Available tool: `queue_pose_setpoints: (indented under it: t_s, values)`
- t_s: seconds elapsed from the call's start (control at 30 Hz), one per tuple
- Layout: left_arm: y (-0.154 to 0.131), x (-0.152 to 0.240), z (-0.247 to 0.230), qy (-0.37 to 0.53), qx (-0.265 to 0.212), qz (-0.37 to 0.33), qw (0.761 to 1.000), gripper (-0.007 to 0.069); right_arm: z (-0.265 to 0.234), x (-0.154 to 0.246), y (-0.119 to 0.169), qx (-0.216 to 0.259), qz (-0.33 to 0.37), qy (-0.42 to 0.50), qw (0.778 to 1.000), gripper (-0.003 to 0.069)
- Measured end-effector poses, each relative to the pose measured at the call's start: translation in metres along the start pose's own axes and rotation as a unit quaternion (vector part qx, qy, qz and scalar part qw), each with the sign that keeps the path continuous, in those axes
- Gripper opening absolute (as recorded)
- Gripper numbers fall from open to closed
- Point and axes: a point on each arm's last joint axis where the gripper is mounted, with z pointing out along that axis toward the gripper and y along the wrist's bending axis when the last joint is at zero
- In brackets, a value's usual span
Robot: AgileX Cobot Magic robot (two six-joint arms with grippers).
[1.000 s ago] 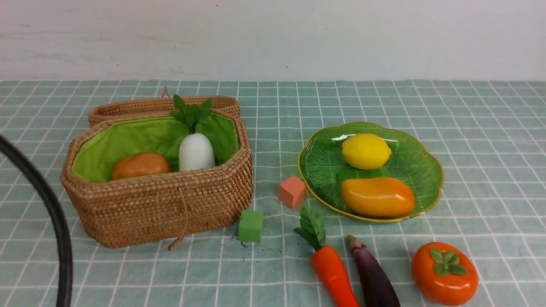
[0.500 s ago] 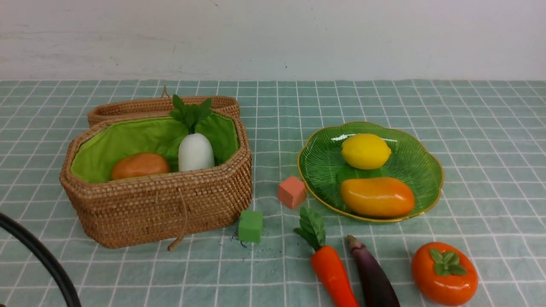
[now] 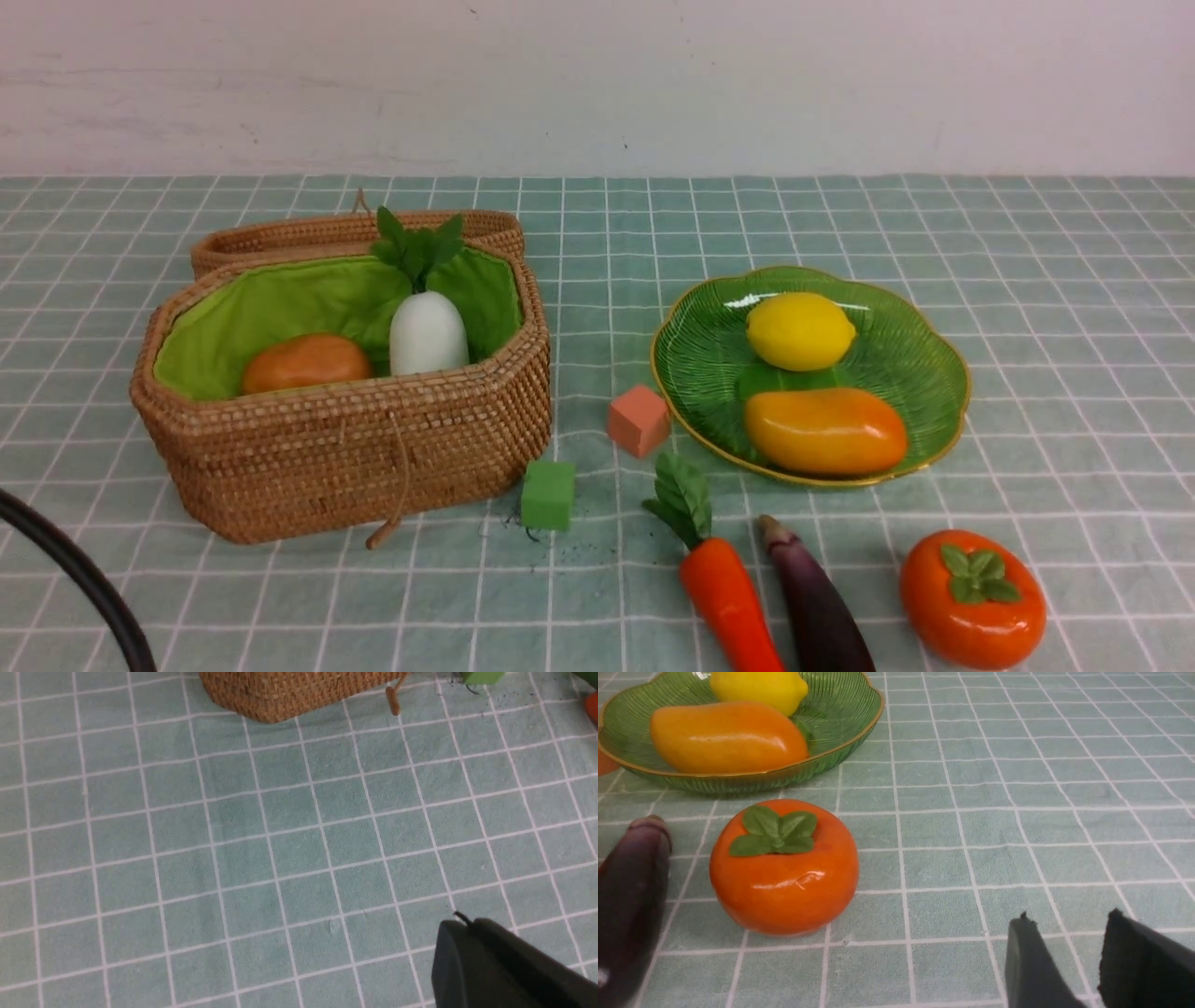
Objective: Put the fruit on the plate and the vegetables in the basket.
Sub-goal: Grab a tomato with your right arm and place it on the plate on the right.
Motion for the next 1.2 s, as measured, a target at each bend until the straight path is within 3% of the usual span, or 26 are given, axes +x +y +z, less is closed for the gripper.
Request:
queue_pose_setpoints:
  t_s: [0.27, 0.47, 0.7, 1.2]
  values:
    - [0.012, 0.027, -0.008, -0.18, -0.061, -0.011, 0.982, -0.0013, 0.0, 0.0, 0.0, 0.0, 0.0, 0.0, 1.0, 0.0242]
    - [0.016, 0.086, 0.035, -0.326, -0.069, -0.08, 0.939, -0.0013, 0.0, 0.0, 0.0, 0.0, 0.0, 0.0, 1.0, 0.0242]
    - [0.025, 0.139, 0.119, -0.235, -0.06, -0.125, 0.962, -0.0013, 0.0, 0.0, 0.0, 0.0, 0.0, 0.0, 1.0, 0.0242]
    - [0.025, 0.138, 0.121, -0.258, -0.053, -0.132, 0.955, -0.0002, 0.0, 0.0, 0.0, 0.0, 0.0, 0.0, 1.0, 0.0242]
